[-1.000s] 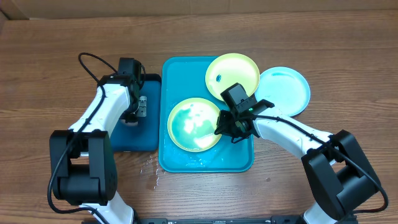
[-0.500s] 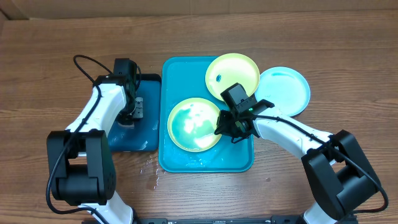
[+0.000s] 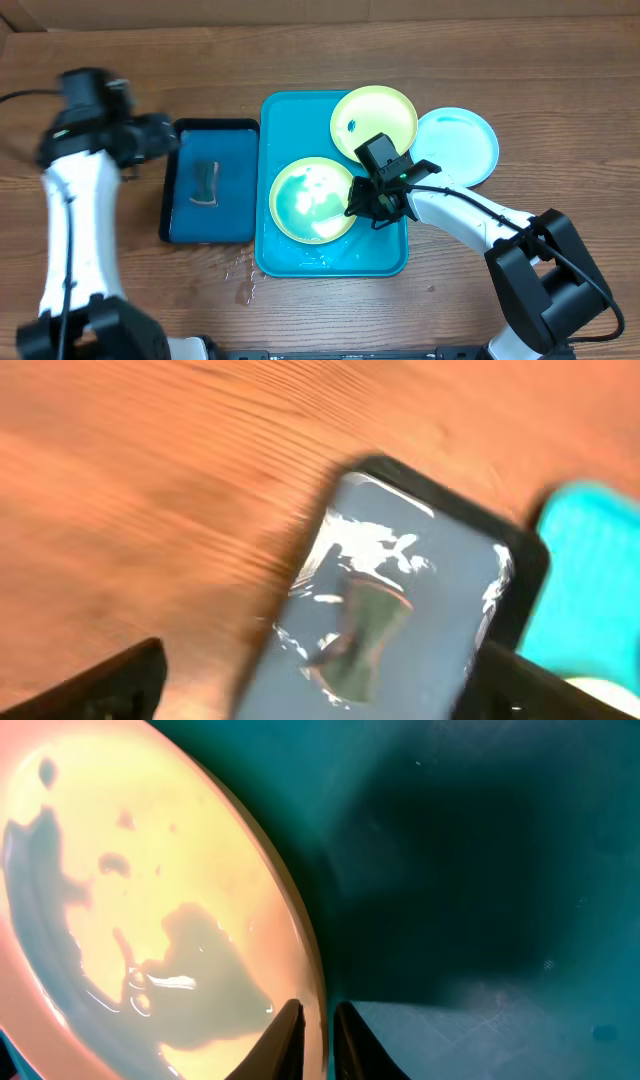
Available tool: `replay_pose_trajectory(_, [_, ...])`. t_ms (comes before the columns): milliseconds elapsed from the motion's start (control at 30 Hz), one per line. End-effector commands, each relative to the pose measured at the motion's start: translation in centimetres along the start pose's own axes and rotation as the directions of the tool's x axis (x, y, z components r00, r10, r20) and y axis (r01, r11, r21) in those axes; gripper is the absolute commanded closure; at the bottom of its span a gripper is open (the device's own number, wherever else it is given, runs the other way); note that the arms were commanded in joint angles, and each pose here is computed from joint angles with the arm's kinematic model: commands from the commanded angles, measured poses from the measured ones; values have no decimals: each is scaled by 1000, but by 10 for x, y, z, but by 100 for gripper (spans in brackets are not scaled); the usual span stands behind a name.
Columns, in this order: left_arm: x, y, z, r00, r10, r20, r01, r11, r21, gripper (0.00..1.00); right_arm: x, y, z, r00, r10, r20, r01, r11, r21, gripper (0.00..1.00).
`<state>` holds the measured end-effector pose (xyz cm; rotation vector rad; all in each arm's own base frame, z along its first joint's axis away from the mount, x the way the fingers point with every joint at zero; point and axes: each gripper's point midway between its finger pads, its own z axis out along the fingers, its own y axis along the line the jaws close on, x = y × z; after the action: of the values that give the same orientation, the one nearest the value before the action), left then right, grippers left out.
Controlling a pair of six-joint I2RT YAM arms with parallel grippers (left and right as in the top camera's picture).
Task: Clean dirty plates on tray and stack at the side
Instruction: 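Release the sponge and retract the left arm to the left side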
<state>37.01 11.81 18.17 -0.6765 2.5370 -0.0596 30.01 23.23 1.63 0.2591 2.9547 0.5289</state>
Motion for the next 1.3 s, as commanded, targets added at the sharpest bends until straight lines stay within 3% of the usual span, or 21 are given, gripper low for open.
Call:
replay_pose_trajectory(0, [-4,29,-6,985,-174,-3,174,985,5,0,1,0,2,1000,-1,0,1,1000,-2,87])
replay_pose_trajectory(167, [-5,62,-5,959,-282,7,282,959,-33,0,1,0,2,1000,-1,0,1,1000,-2,85])
replay_pose_trajectory(567, [-6,64,-6,958,-286,9,286,958,-36,0,-7,4,2,999,-5,37,5,1000,-12,76])
replay_pose_trajectory(1067, [-6,64,-6,958,-286,9,286,958,-36,0,-11,0,7,999,-4,51,3,1000,5,73])
replay_pose_trajectory(1133, [-6,64,-6,958,-286,9,286,958,-36,0,-9,-1,12,999,2,39,-2,1000,6,76])
replay_pose_trajectory(1267, [-6,64,-6,958,-286,9,286,958,-36,0,-9,1,11,999,1,36,-1,1000,-1,92])
